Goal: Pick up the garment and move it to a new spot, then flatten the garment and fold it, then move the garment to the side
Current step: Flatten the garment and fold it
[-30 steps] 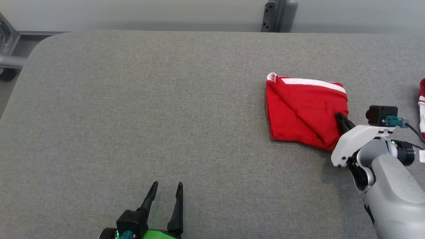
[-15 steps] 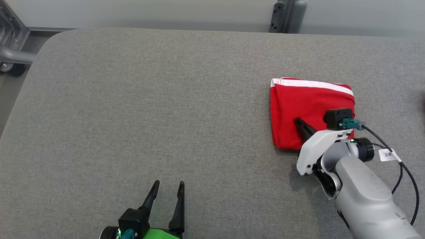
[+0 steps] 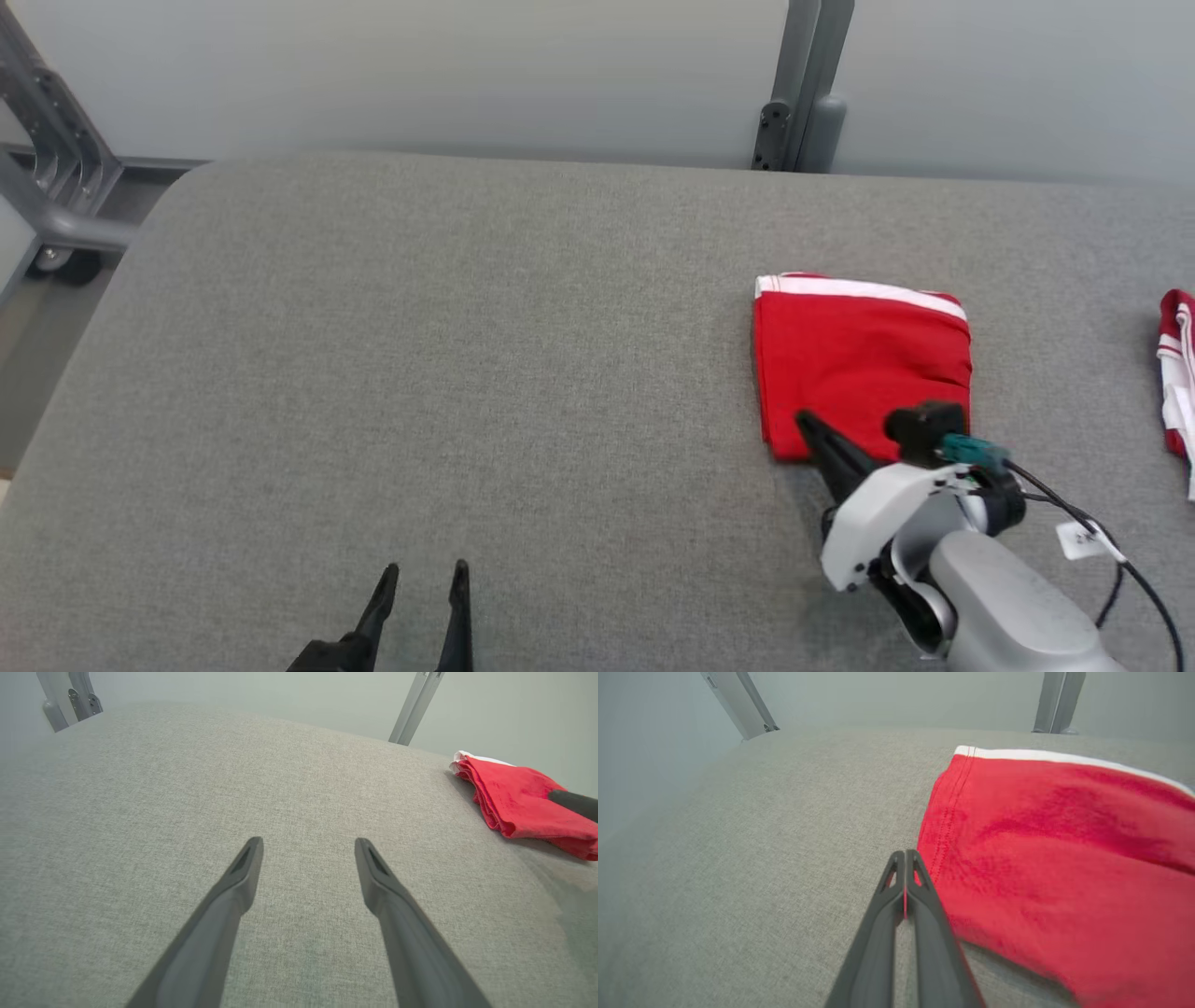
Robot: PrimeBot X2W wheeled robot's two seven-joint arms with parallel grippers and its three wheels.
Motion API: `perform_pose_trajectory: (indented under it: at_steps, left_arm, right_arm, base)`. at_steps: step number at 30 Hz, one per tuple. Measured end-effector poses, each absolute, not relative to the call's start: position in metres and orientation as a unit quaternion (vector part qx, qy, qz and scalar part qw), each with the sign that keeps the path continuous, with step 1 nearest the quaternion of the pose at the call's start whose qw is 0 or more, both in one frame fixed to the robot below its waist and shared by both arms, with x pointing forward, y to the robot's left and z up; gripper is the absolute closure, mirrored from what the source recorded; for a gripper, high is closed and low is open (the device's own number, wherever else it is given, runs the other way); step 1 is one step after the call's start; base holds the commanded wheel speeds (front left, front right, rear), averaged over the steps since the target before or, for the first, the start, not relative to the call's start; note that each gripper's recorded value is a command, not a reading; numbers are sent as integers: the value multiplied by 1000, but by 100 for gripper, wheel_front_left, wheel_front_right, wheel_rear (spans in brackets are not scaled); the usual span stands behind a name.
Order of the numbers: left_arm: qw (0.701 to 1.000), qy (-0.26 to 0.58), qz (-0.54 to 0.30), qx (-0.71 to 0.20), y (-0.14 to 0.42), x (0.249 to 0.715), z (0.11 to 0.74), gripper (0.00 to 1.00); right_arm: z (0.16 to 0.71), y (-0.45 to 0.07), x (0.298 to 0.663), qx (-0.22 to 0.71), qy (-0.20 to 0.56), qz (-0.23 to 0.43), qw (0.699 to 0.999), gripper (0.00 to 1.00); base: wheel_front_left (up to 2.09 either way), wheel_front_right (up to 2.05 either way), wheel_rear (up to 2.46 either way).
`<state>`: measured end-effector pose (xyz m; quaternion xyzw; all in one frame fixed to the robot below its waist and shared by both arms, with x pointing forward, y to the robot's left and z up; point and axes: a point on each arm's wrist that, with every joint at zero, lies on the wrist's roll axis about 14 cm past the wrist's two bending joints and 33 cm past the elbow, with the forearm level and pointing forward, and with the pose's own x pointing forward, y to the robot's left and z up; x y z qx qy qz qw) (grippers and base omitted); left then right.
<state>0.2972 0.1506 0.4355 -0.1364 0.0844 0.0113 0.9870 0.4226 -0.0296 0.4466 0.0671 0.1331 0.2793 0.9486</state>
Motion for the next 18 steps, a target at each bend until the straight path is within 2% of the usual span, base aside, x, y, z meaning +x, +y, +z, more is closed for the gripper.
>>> perform_pose_trajectory:
  at_steps: [1, 2, 3, 4, 13, 18]
  left_arm:
    - [987, 80, 14, -135, 154, 295, 437, 0]
    - [988, 75, 19, -134, 157, 293, 440, 0]
    - [988, 70, 24, -133, 161, 292, 442, 0]
    - [989, 64, 27, -131, 163, 291, 445, 0]
    - [994, 31, 24, -107, 177, 290, 460, 0]
    - [995, 26, 6, -101, 177, 289, 461, 0]
  right_arm:
    - [455, -40, 424, 70, 113, 267, 954, 95]
    - [464, -51, 426, 65, 93, 257, 960, 65]
    - [475, -61, 427, 60, 70, 248, 964, 46]
    - [484, -71, 427, 57, 51, 239, 968, 0]
    - [514, -177, 390, 76, -29, 94, 992, 0]
    - [480, -192, 359, 69, 11, 57, 996, 0]
  base:
    - [0, 0, 0]
    - [0, 0, 0]
    - [0, 0, 0]
    - [0, 0, 0]
    - [0, 0, 0]
    - [0, 0, 0]
